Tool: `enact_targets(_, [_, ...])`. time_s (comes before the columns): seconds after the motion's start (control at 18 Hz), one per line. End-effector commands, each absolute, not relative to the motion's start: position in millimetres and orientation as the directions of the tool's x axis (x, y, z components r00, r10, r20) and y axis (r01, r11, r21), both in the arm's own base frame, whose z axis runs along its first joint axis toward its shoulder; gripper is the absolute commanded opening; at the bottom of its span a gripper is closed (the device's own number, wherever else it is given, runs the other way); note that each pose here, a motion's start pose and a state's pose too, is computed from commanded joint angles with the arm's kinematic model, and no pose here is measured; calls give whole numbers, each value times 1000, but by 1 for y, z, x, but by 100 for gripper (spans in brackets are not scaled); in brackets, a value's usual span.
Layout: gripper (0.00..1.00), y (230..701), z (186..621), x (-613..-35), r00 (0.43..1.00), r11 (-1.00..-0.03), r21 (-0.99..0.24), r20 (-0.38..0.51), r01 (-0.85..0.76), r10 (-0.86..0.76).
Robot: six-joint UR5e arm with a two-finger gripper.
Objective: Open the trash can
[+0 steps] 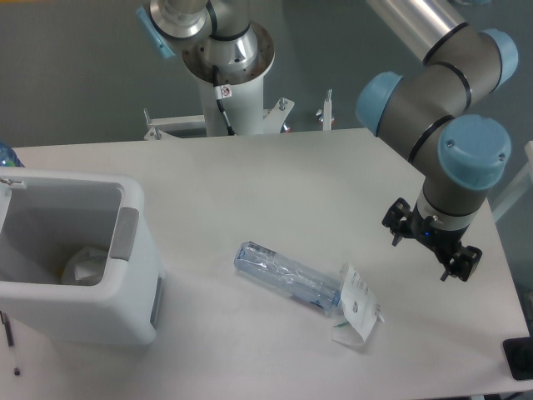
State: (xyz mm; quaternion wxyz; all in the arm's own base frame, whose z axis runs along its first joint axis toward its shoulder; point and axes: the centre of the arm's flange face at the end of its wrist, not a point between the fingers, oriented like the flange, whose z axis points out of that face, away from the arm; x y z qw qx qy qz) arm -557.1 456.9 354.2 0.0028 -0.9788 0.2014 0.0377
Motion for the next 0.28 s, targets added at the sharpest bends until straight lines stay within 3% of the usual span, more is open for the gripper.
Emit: enact_targets(0.28, [100,457,353,-557,916,-919,10,-72,-395,-394])
